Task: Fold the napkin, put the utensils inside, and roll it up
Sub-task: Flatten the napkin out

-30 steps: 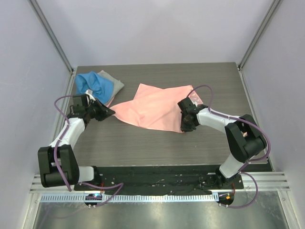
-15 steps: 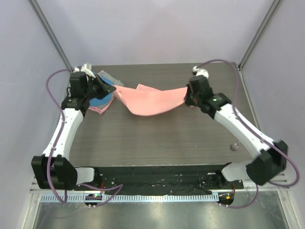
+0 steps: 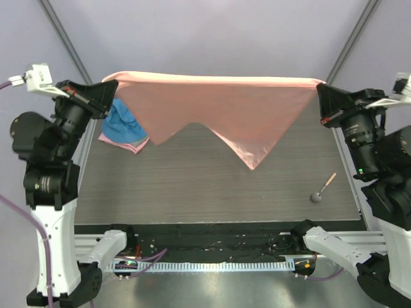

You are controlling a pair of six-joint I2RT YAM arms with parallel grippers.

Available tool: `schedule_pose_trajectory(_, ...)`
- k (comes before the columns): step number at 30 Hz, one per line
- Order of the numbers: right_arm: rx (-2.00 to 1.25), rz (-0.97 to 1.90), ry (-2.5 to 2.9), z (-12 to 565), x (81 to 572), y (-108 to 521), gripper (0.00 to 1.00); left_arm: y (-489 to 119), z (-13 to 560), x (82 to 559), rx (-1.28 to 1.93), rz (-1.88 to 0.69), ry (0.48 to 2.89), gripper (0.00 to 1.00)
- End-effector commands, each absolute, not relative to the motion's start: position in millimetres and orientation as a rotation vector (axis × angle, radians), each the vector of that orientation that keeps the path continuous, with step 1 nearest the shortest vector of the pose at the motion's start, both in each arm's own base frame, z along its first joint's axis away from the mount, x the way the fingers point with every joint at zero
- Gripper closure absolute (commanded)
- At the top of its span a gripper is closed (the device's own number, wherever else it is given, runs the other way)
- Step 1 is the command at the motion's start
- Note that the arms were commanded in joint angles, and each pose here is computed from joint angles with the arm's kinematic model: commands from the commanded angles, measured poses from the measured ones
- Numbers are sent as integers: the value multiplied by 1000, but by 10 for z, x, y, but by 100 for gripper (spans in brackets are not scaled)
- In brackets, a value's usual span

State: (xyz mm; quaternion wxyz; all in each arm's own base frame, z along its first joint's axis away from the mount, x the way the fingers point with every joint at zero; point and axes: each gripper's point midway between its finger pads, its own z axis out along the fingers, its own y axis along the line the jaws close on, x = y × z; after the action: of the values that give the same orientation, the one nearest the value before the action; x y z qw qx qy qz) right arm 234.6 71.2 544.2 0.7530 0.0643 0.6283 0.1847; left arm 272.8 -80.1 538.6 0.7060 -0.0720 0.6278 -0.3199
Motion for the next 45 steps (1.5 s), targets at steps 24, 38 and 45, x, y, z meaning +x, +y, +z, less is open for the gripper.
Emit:
schedule_pose_trajectory(24,110,272,1637,4648,4937,841,99,-1324,4591,4875,-27,-886,1620,100)
schedule_pose_trajectory(38,198,115,1688,4340,4062,417,99,-1402,4291,4127,-17,-888,1673,100)
schedule_pose_trajectory(45,416,-40,1961,2809,3394,73,99,-1501,2846,3541,-137,-922,1966,100)
